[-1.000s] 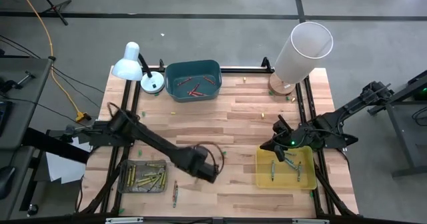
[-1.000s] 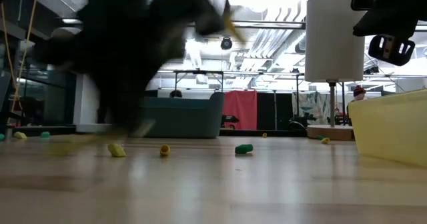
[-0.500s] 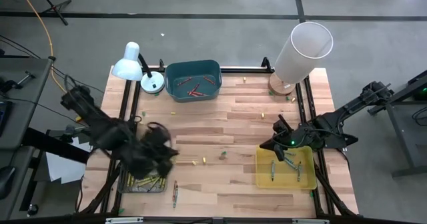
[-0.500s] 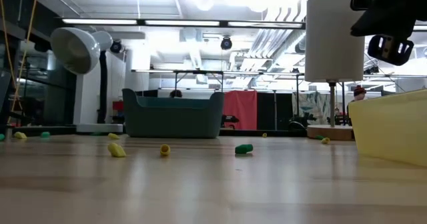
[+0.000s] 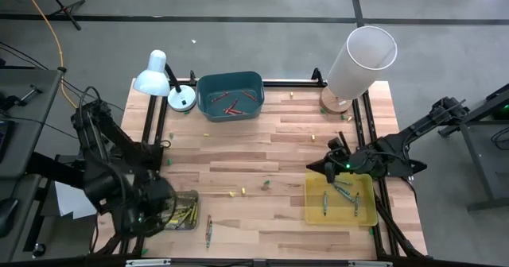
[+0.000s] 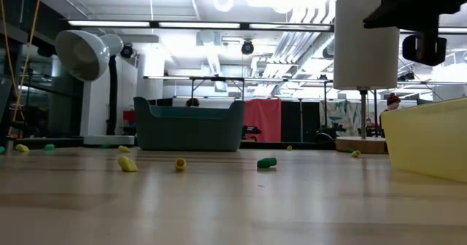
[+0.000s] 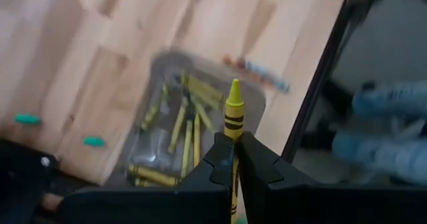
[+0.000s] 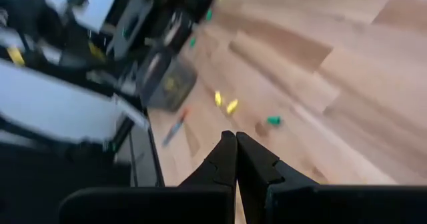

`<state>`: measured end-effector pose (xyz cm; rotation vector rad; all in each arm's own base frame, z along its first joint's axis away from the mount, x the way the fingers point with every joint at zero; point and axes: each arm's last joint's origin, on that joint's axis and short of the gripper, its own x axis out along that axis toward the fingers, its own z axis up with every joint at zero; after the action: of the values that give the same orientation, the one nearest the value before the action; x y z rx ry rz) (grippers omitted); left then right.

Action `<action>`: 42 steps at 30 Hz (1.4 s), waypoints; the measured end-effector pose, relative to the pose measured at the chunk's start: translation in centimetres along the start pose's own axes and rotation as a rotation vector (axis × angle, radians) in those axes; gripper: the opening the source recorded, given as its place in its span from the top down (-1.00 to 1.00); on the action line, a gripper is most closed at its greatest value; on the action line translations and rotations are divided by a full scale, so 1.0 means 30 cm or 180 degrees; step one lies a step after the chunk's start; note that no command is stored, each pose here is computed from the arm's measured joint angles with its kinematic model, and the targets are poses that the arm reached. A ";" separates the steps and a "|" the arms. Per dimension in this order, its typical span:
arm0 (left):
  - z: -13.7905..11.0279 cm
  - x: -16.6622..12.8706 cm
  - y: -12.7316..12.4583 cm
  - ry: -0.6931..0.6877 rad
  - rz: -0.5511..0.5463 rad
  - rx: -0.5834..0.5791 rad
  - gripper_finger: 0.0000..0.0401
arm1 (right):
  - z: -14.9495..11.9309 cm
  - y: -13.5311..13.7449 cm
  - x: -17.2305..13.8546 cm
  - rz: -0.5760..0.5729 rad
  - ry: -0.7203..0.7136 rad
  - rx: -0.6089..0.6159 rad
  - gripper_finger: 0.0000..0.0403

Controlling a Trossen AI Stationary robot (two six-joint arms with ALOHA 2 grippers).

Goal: Sort crayons
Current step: Put the yellow crayon into the gray bin

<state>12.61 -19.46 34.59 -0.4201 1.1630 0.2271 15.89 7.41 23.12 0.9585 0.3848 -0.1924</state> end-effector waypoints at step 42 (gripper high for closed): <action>-0.120 0.354 0.141 0.0710 -0.0611 0.0965 1.00 | 0.003 -0.003 0.000 -0.0055 -0.0111 0.0120 1.00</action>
<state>12.04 -17.65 22.76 -0.2908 1.3416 -0.1665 15.88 7.29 23.11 0.9878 0.3585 -0.2326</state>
